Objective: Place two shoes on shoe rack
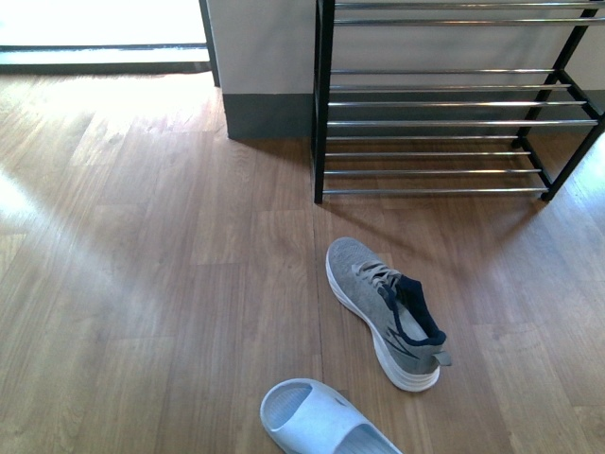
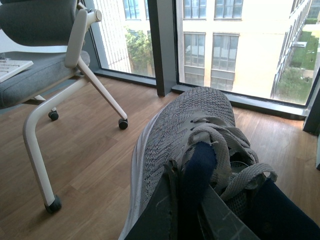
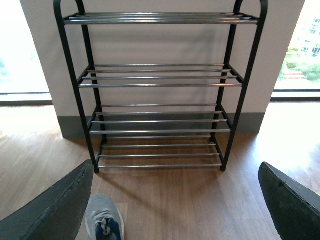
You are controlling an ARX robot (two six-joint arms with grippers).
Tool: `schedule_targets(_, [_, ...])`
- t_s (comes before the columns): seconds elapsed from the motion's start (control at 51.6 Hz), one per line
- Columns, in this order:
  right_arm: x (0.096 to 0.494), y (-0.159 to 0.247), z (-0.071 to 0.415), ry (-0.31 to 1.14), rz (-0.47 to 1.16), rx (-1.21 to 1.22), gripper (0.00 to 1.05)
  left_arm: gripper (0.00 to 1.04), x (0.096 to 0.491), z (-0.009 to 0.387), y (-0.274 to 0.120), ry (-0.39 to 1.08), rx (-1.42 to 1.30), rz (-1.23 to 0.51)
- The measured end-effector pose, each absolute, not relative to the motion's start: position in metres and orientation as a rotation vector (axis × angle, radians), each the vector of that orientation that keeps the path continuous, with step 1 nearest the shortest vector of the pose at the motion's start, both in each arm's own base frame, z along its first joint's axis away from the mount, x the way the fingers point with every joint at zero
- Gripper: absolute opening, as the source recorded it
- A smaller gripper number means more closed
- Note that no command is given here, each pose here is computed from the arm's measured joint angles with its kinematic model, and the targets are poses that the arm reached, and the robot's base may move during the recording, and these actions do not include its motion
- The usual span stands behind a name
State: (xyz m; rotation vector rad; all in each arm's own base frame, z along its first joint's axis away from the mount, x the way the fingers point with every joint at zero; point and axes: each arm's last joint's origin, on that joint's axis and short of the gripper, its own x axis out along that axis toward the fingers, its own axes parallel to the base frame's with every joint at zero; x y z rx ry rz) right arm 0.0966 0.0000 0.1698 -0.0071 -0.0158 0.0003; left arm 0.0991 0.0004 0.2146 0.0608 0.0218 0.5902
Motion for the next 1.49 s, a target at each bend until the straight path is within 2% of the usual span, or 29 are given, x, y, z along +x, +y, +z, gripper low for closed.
schedule_targets(0.155, [0.099,0.005,0.165,0.040,0.048,-0.056,0.96,0.02,0.099,0.214,0.000,0.022,0.061,0.593])
schedule_targets(0.29, [0.125,0.019,0.162,0.093,0.066,-0.128,0.96,0.02,0.099,0.214,0.000,0.022,0.061,0.586])
schedule_targets(0.368, [0.149,0.025,0.152,0.177,0.107,-0.158,0.96,0.02,0.099,0.214,0.000,0.022,0.061,0.586])
schedule_targets(0.445, [0.195,0.032,0.139,0.275,0.125,-0.188,0.96,0.02,0.099,0.214,0.000,0.022,0.061,0.586])
schedule_targets(0.542, [0.250,0.039,0.085,0.502,0.177,-0.238,0.96,0.02,0.099,0.214,0.000,0.022,0.061,0.586])
schedule_targets(0.62, [0.268,0.040,0.034,0.677,0.213,-0.257,0.96,0.02,0.099,0.214,0.000,0.022,0.061,0.586])
schedule_targets(0.775, [0.287,0.039,-0.022,0.823,0.208,-0.272,0.96,0.02,0.099,0.214,0.000,0.022,0.061,0.586])
schedule_targets(0.968, [0.319,0.041,-0.068,0.899,0.208,-0.271,0.96,0.02,0.099,0.214,0.000,0.022,0.061,0.586])
schedule_targets(1.491, [0.367,0.045,-0.111,0.911,0.187,-0.262,0.96,0.02,0.099,0.214,0.000,0.022,0.061,0.586])
